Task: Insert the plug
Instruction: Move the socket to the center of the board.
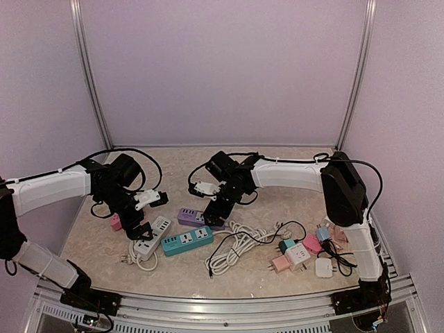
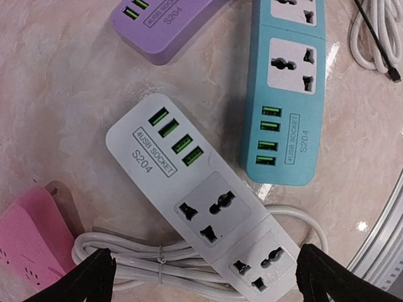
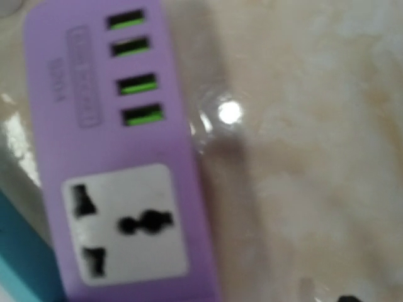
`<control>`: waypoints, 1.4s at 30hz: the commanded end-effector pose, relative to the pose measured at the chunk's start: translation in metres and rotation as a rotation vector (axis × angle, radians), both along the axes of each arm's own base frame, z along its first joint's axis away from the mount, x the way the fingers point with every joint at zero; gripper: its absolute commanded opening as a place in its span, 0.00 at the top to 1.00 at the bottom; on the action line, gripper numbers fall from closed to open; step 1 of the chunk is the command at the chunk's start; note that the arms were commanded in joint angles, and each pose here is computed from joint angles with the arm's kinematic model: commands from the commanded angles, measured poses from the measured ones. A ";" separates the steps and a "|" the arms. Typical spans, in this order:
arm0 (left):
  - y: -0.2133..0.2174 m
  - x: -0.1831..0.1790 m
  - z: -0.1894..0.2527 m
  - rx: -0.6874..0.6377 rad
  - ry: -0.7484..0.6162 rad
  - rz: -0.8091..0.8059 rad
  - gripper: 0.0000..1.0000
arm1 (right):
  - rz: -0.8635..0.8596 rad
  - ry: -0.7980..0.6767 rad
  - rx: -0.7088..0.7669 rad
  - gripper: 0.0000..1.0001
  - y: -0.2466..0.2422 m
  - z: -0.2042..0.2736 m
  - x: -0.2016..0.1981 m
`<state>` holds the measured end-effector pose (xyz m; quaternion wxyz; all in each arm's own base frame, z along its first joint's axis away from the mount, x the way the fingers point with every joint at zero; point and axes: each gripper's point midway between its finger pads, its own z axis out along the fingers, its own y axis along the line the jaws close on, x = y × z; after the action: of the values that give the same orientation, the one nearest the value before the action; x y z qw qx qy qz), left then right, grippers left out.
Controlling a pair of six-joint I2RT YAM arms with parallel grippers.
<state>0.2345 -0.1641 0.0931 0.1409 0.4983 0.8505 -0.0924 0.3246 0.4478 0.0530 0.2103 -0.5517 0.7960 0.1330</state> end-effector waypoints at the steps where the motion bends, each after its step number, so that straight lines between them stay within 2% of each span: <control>1: 0.002 0.002 -0.011 0.023 -0.018 -0.028 0.01 | 0.045 0.066 -0.099 0.11 -0.015 -0.038 -0.011; 5: 0.005 0.001 -0.020 0.044 -0.015 -0.028 0.01 | 0.024 0.046 -0.141 0.20 -0.027 -0.047 -0.004; 8: 0.011 0.005 -0.027 0.077 -0.029 -0.023 0.01 | -0.096 -0.013 -0.176 0.40 -0.047 -0.047 0.026; 9: 0.012 0.006 -0.029 0.088 -0.033 -0.019 0.01 | -0.152 -0.036 -0.188 0.43 -0.057 -0.046 0.040; 13: 0.016 0.009 -0.032 0.107 -0.039 -0.016 0.01 | -0.370 -0.110 -0.221 0.43 -0.112 -0.033 0.097; 17: 0.020 0.013 -0.030 0.098 -0.048 0.002 0.01 | -0.546 -0.115 -0.248 0.37 -0.175 -0.030 0.145; 22: 0.029 0.018 -0.031 0.100 -0.040 0.040 0.01 | -0.741 -0.068 -0.265 0.17 -0.247 -0.032 0.190; 26: 0.035 0.019 -0.030 0.102 -0.038 0.056 0.01 | -0.746 -0.078 -0.223 0.07 -0.247 0.005 0.201; 30: 0.036 0.019 -0.025 0.086 -0.043 0.059 0.01 | -0.612 -0.149 -0.140 0.01 -0.201 0.055 0.179; 34: 0.033 0.017 -0.021 0.060 -0.046 0.054 0.01 | -0.238 -0.212 0.000 0.00 -0.100 0.084 0.096; 36: 0.032 0.017 -0.020 0.053 -0.048 0.053 0.01 | -0.021 -0.194 0.069 0.00 -0.055 0.083 0.040; 38: 0.031 0.017 -0.018 0.052 -0.059 0.054 0.01 | 0.122 -0.165 0.097 0.00 -0.027 0.075 -0.003; 42: 0.023 0.011 -0.004 0.007 -0.103 0.017 0.01 | 0.218 -0.107 0.009 0.00 -0.010 0.040 -0.041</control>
<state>0.2547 -0.1335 0.0764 0.1583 0.4793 0.8620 -0.0460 0.3006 0.4372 0.1329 0.2891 -0.5971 0.7378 0.1250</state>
